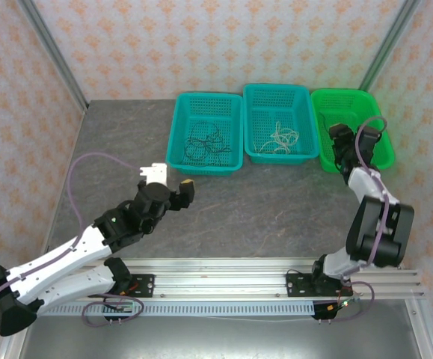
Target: Untangle the cables
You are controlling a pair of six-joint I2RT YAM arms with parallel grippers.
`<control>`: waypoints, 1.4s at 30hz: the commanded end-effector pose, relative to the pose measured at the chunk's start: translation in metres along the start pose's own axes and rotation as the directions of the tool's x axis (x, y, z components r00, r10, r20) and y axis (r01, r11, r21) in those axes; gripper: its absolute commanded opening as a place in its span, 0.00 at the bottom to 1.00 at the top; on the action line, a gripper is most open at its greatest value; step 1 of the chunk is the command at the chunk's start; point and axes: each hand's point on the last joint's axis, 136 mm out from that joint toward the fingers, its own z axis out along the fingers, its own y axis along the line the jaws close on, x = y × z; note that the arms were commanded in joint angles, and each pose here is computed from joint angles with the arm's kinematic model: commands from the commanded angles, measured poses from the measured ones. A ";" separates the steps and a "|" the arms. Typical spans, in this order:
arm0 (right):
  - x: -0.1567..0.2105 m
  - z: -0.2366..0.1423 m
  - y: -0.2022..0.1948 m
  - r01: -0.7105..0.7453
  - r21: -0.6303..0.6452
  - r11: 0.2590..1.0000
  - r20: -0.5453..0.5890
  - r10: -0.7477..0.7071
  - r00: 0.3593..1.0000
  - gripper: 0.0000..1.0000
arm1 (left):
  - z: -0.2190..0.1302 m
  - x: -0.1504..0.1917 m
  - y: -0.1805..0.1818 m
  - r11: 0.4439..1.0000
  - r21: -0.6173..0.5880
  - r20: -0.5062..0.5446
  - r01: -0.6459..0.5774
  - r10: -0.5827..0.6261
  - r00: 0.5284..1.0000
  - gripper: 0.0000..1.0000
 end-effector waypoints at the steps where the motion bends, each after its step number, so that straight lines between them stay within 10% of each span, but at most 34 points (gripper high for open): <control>1: 0.026 -0.044 0.007 0.251 -0.003 0.968 0.036 -0.250 0.967 0.65 | -0.006 -0.013 0.059 0.958 -0.286 0.157 -0.014 0.061 0.986 1.00; 7: 0.053 -0.102 -0.023 0.591 0.097 0.801 0.260 -0.594 0.761 0.71 | -0.005 -0.009 0.112 0.840 -0.535 0.156 -0.093 0.206 0.966 1.00; 13: 0.062 -0.087 -0.067 0.687 0.220 0.692 0.246 -0.721 0.648 0.73 | 0.012 -0.008 0.148 0.783 -0.616 0.132 -0.085 0.209 0.969 1.00; 22: 0.082 -0.009 -0.075 0.721 0.150 0.677 0.174 -0.736 0.654 0.83 | 0.073 0.018 0.192 0.836 -0.548 0.123 -0.029 0.114 0.986 1.00; 24: 0.088 0.000 -0.072 0.735 0.125 0.667 0.172 -0.744 0.645 0.99 | 0.086 0.015 0.191 0.847 -0.529 0.106 -0.060 0.136 0.985 1.00; 42: 0.082 -0.002 -0.076 0.719 0.173 0.673 0.148 -0.740 0.656 0.99 | 0.140 0.023 0.198 0.898 -0.439 0.101 -0.033 0.085 0.991 1.00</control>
